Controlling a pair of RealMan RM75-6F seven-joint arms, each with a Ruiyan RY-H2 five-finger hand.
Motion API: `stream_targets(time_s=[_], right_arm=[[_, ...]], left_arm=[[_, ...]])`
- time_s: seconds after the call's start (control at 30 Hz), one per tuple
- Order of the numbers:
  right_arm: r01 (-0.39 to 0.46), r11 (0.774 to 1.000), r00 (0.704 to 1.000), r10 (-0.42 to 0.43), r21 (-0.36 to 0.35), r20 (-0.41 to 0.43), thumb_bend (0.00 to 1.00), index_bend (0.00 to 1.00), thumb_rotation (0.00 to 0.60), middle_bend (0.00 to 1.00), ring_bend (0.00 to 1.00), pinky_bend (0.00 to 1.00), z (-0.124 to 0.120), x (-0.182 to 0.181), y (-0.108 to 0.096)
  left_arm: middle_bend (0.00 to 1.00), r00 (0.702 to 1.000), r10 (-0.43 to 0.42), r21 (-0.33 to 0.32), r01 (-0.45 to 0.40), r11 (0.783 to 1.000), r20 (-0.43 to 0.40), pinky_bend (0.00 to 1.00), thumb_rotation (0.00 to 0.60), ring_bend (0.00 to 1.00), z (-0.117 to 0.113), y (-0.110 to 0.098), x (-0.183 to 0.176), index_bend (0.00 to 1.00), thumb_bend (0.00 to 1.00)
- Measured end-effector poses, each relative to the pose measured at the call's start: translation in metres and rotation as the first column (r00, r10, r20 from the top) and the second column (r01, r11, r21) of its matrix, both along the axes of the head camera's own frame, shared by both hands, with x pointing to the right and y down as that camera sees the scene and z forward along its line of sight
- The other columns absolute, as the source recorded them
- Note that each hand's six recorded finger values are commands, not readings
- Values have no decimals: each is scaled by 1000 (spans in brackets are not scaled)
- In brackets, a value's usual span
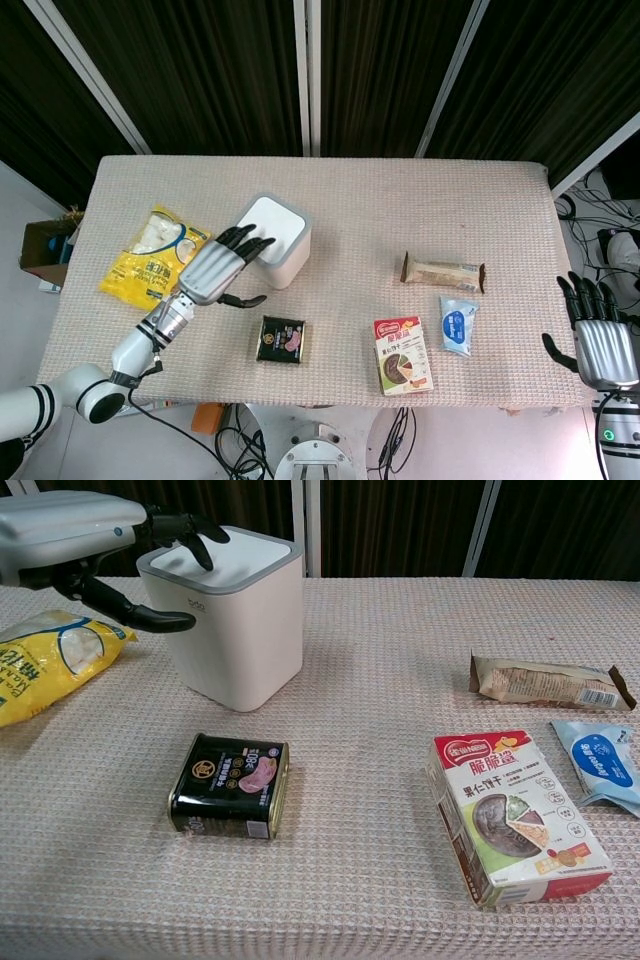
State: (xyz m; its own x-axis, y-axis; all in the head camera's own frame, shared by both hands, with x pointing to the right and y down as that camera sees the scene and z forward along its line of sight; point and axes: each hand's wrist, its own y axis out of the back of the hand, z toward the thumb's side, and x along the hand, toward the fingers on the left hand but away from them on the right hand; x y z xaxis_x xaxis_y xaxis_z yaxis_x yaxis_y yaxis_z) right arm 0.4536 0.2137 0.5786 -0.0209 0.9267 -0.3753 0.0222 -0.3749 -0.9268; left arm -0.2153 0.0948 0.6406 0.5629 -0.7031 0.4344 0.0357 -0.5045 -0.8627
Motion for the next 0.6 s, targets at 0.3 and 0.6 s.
stream_targets(time_s=[0.3,0.6], right_arm=[[1,1000,1000,-1,10,1,234,0,600,0,0,0,-3,-1,-1],[3,1000,1000,-3,-4,-6,234,0,600,0,0,0,-2,-2,2]], left_arm=[[108,999,-26,59,28,998,-34,171,243,62,-14,-7,-4,100,207],[100,989,-146,175,144,974,-2,173,246,62,-48,-5,-60,100,204]])
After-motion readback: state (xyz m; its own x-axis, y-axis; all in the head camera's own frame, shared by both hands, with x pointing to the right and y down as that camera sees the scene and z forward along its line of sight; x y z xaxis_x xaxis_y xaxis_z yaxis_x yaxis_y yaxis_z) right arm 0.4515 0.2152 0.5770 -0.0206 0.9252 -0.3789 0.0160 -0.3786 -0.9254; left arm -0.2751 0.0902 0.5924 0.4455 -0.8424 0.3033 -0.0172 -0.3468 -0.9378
